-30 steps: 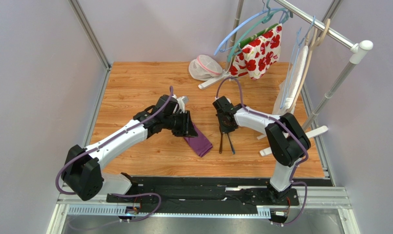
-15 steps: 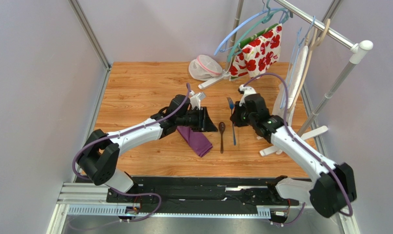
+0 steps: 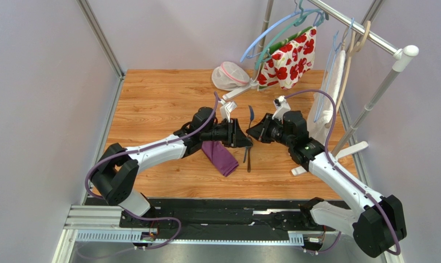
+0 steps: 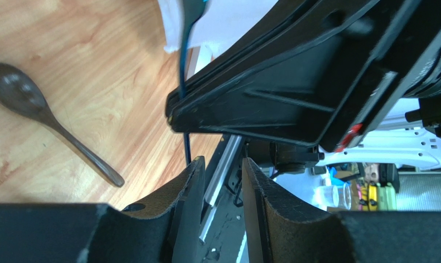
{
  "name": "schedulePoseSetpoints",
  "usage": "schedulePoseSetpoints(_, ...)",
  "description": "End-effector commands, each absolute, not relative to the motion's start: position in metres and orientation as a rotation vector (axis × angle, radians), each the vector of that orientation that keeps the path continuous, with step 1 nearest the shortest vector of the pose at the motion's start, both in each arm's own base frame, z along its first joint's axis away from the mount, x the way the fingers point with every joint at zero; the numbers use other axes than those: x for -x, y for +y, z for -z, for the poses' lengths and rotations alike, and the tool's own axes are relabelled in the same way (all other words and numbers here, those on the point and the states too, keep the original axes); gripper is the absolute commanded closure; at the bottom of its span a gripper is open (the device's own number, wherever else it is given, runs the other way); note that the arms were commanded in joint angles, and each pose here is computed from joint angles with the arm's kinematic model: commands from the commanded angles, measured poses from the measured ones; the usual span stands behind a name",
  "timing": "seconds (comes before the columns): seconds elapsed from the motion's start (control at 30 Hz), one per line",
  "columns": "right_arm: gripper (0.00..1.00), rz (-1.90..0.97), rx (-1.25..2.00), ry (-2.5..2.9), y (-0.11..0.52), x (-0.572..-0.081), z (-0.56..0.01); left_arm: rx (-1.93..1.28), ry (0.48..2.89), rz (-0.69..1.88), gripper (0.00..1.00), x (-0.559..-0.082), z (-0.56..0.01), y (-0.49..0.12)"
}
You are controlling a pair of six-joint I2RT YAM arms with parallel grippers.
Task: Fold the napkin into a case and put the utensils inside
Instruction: Pass from the right arm to the left
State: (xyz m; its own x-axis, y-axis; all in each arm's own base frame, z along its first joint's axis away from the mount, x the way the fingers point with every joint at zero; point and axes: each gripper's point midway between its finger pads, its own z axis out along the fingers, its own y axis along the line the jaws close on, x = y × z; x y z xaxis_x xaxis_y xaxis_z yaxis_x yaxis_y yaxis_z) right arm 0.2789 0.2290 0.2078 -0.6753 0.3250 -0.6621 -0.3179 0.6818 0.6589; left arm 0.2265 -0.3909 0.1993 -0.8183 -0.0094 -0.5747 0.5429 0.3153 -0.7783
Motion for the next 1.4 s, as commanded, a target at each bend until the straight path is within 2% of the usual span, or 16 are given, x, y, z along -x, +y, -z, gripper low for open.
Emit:
schedulePoseSetpoints(0.0, 1.00, -1.164, -0.063, 1.922, 0.238, -0.277, -0.254, -0.478, 2.099, 1.548, 0.60, -0.222, -0.195, -0.392)
schedulePoseSetpoints(0.23, 1.00, -1.126, -0.085, 1.927, 0.231, -0.277, -0.250, -0.515, 2.071, 1.463, 0.61, -0.218, -0.209, -0.378)
schedulePoseSetpoints(0.43, 1.00, -1.081, -0.024, 1.960, 0.229, -0.273, -0.244, -0.512, 2.027, 1.380, 0.58, -0.212, -0.229, -0.357)
schedulePoseSetpoints(0.63, 1.00, -1.157, -0.037, 1.929, 0.234, -0.267, -0.255, -0.545, 2.114, 1.409, 0.51, -0.211, -0.214, -0.368)
schedulePoseSetpoints(0.8, 1.00, -1.233, -0.068, 1.882, 0.239, -0.267, -0.268, -0.529, 2.130, 1.445, 0.51, -0.215, -0.204, -0.377)
schedulePoseSetpoints(0.87, 1.00, -1.247, -0.088, 1.885, 0.239, -0.267, -0.267, -0.538, 2.119, 1.443, 0.56, -0.216, -0.208, -0.377)
schedulePoseSetpoints(0.93, 1.00, -1.255, -0.083, 1.895, 0.241, -0.265, -0.264, -0.545, 2.101, 1.407, 0.76, -0.220, -0.211, -0.376)
schedulePoseSetpoints(0.97, 1.00, -1.244, -0.065, 1.903, 0.241, -0.265, -0.262, -0.548, 2.144, 1.361, 0.83, -0.218, -0.206, -0.370)
schedulePoseSetpoints(1.0, 0.96, -1.212, -0.058, 1.954, 0.238, -0.263, -0.256, -0.606, 2.126, 1.283, 0.88, -0.222, -0.211, -0.367)
schedulePoseSetpoints(1.03, 0.71, -1.159, -0.046, 1.988, 0.233, -0.261, -0.252, -0.595, 2.232, 1.147, 0.94, -0.222, -0.193, -0.352)
schedulePoseSetpoints(1.07, 0.58, -1.059, 0.039, 2.006, 0.226, -0.261, -0.248, -0.612, 2.230, 1.083, 0.95, -0.222, -0.197, -0.344)
schedulePoseSetpoints(1.1, 0.49, -0.988, 0.054, 2.077, 0.217, -0.255, -0.242, -0.676, 2.203, 1.007, 0.96, -0.224, -0.201, -0.338)
schedulePoseSetpoints(1.2, 0.41, -0.814, 0.145, 2.147, 0.191, -0.246, -0.241, -0.800, 2.224, 0.766, 1.00, -0.221, -0.198, -0.307)
schedulePoseSetpoints(1.23, 0.33, -0.809, 0.146, 2.115, 0.187, -0.244, -0.260, -0.841, 2.261, 0.710, 1.00, -0.214, -0.192, -0.296)
schedulePoseSetpoints(1.33, 0.18, -0.834, 0.037, 2.179, 0.175, -0.234, -0.273, -0.956, 2.155, 0.619, 1.00, -0.204, -0.206, -0.287)
schedulePoseSetpoints(1.37, 0.17, -0.882, 0.011, 2.218, 0.178, -0.231, -0.273, -1.009, 2.057, 0.582, 1.00, -0.200, -0.220, -0.282)
